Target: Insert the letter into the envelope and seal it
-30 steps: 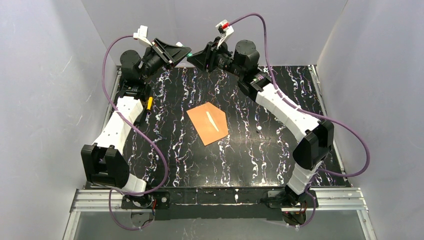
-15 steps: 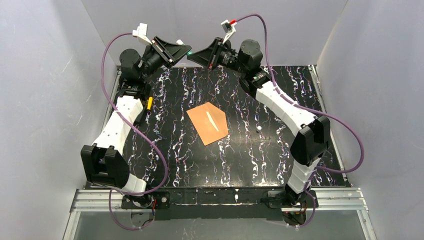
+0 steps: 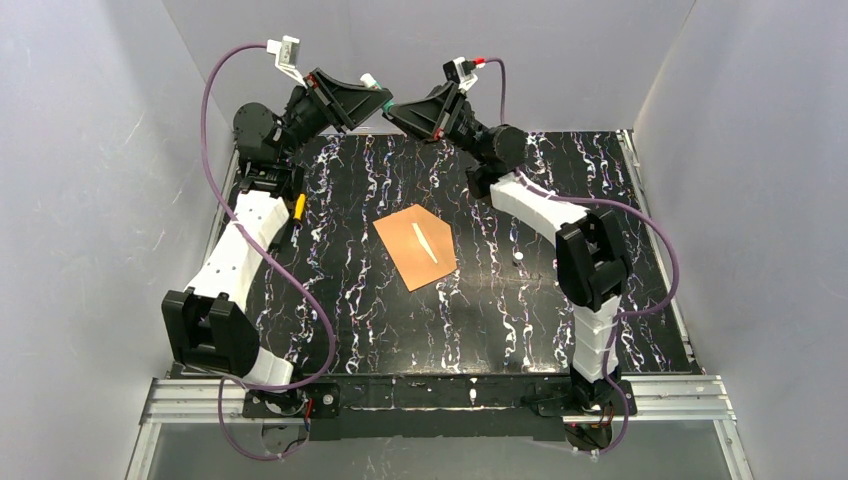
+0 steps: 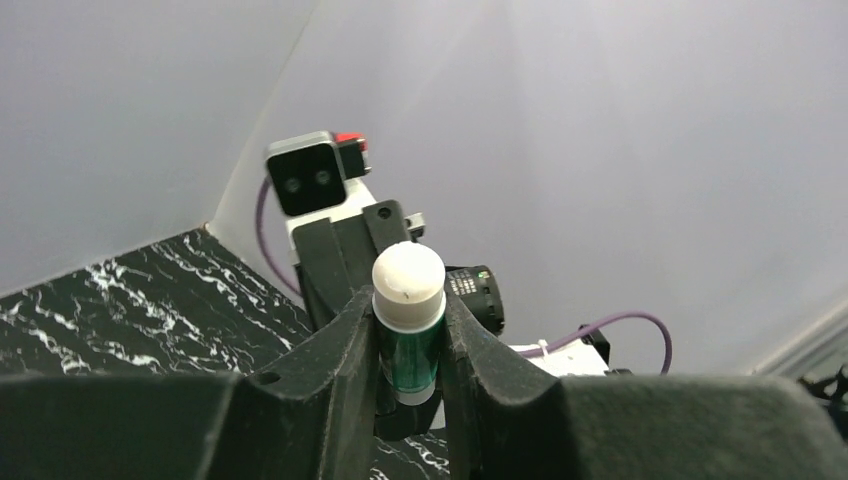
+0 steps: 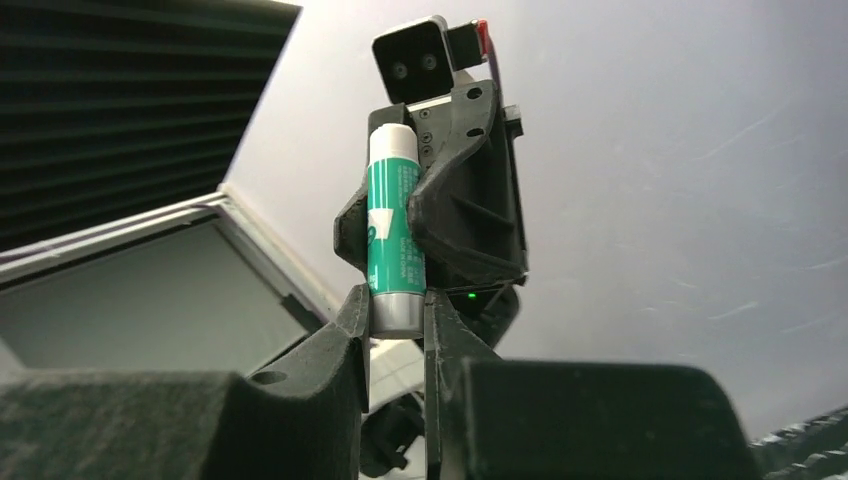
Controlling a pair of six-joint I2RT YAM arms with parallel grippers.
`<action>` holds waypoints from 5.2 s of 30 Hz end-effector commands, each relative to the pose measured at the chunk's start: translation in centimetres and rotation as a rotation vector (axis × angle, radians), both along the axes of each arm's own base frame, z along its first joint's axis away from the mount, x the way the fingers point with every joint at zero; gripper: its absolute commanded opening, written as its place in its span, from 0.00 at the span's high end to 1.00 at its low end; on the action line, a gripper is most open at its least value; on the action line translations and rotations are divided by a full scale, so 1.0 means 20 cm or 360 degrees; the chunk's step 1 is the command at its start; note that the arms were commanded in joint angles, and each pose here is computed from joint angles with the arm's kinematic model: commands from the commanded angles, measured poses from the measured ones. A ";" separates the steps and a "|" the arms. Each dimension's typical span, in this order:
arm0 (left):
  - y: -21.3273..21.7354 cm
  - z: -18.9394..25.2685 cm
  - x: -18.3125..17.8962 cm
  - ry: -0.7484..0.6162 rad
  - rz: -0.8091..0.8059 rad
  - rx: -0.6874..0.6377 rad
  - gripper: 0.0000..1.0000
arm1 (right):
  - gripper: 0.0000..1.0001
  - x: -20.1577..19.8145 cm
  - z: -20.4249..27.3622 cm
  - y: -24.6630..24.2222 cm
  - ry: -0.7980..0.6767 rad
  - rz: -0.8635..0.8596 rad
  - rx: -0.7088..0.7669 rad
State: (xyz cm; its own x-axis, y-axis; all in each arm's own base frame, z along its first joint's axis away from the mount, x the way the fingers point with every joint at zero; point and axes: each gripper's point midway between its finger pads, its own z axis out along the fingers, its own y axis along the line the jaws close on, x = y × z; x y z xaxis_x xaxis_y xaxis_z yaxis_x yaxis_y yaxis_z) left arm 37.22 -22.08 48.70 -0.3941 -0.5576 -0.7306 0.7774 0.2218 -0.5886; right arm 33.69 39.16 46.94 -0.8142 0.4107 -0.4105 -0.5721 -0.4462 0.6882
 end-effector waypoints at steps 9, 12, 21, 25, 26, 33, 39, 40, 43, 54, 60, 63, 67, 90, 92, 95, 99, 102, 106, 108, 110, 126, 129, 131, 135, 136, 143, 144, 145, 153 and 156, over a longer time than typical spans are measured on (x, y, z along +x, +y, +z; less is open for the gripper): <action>0.05 0.34 -0.35 -0.0707 -0.0091 -0.0005 1.00 | 0.99 -0.01 0.36 -0.39 0.0190 0.0192 0.0775; 0.05 0.36 -0.35 -0.0695 -0.0069 -0.0035 1.00 | 0.79 -0.02 0.37 -0.37 0.0147 0.0163 0.0718; 0.10 0.29 -0.24 -0.0539 0.0110 -0.0068 1.00 | 0.19 -0.04 0.27 -0.18 -0.0302 -0.0429 0.0010; 0.09 0.27 -0.21 -0.0454 0.0108 -0.0066 1.00 | 0.18 0.00 0.14 -0.14 -0.0481 -0.0667 -0.0346; 0.09 0.27 -0.20 -0.0430 0.0107 -0.0079 1.00 | 0.18 0.02 0.11 -0.13 -0.0544 -0.0734 -0.0453; 0.09 0.21 -0.17 -0.0297 0.0107 -0.0089 1.00 | 0.16 0.03 0.10 -0.08 -0.0887 -0.0985 -0.0805; 0.09 0.20 -0.15 -0.0245 0.0090 -0.0104 1.00 | 0.19 0.02 0.11 -0.04 -0.0976 -0.0997 -0.0831; 0.09 0.20 -0.15 -0.0244 0.0088 -0.0104 1.00 | 0.20 0.02 0.12 -0.04 -0.0979 -0.1005 -0.0823; 0.09 0.20 -0.16 -0.0240 0.0079 -0.0102 1.00 | 0.27 0.01 0.16 -0.03 -0.0987 -0.1014 -0.0775; 0.08 0.18 -0.15 -0.0218 0.0070 -0.0102 1.00 | 0.21 -0.07 0.23 0.02 -0.1063 -0.0854 -0.0621; 0.08 0.17 -0.15 -0.0207 0.0062 -0.0101 1.00 | 0.25 -0.09 0.27 0.01 -0.1075 -0.0879 -0.0550; 0.08 0.17 -0.15 -0.0201 0.0062 -0.0103 1.00 | 0.33 -0.09 0.29 0.01 -0.1072 -0.0875 -0.0511; 0.08 0.17 -0.15 -0.0200 0.0058 -0.0104 1.00 | 0.51 -0.10 0.30 0.02 -0.1062 -0.0852 -0.0494; 0.06 0.33 -0.24 -0.0534 -0.0031 -0.0109 1.00 | 0.99 -0.24 0.46 -0.15 -0.0262 0.0062 0.0451; 0.06 0.36 -0.26 -0.0585 -0.0051 -0.0113 1.00 | 0.99 -0.21 0.46 -0.18 -0.0166 0.0096 0.0532; 0.06 0.38 -0.29 -0.0646 -0.0065 -0.0091 1.00 | 0.99 -0.17 0.45 -0.24 -0.0036 0.0168 0.0676; 0.05 0.40 -0.31 -0.0698 -0.0066 -0.0070 1.00 | 0.99 -0.12 0.44 -0.30 0.0129 0.0258 0.0840; 0.06 0.40 -0.32 -0.0712 -0.0062 -0.0066 1.00 | 0.99 -0.08 0.44 -0.33 0.0224 0.0288 0.0904; 0.06 0.41 -0.31 -0.0704 -0.0063 -0.0071 1.00 | 0.99 -0.05 0.40 -0.27 0.0297 0.0281 0.0787; 0.06 0.40 -0.31 -0.0690 -0.0059 -0.0080 1.00 | 0.82 -0.06 0.39 -0.22 0.0245 0.0234 0.0686; 0.06 0.39 -0.29 -0.0668 -0.0049 -0.0087 1.00 | 0.51 -0.09 0.39 -0.20 0.0161 0.0185 0.0616; 0.05 0.38 -0.20 -0.0753 0.0007 -0.0062 1.00 | 0.20 -0.13 0.36 -0.09 0.0165 0.0221 0.0548; 0.03 0.34 -0.16 -0.0800 -0.0013 -0.0006 1.00 | 0.21 -0.10 0.39 -0.10 0.0266 0.0275 0.0624; 0.02 0.33 -0.15 -0.0835 -0.0036 0.0000 1.00 | 0.23 -0.09 0.40 -0.09 0.0329 0.0340 0.0647; -0.01 0.33 -0.14 -0.0921 -0.0135 0.0038 1.00 | 0.31 -0.06 0.38 -0.11 0.0473 0.0382 0.0685; -0.02 0.33 -0.14 -0.0942 -0.0156 0.0035 1.00 | 0.36 -0.06 0.37 -0.11 0.0502 0.0377 0.0683; -0.03 0.32 -0.18 -0.1025 -0.0244 0.0058 1.00 | 0.52 -0.06 0.39 -0.18 0.0527 0.0395 0.0794; -0.03 0.33 -0.18 -0.1027 -0.0246 0.0045 1.00 | 0.49 -0.07 0.39 -0.18 0.0528 0.0400 0.0803; -0.02 0.33 -0.19 -0.1032 -0.0248 0.0041 1.00 | 0.46 -0.07 0.40 -0.19 0.0523 0.0399 0.0811; -0.02 0.37 -0.21 -0.1063 -0.0270 0.0023 1.00 | 0.65 -0.09 0.40 -0.19 0.0513 0.0413 0.0785; -0.02 0.36 -0.21 -0.1054 -0.0276 0.0026 1.00 | 0.66 -0.10 0.42 -0.18 0.0487 0.0403 0.0765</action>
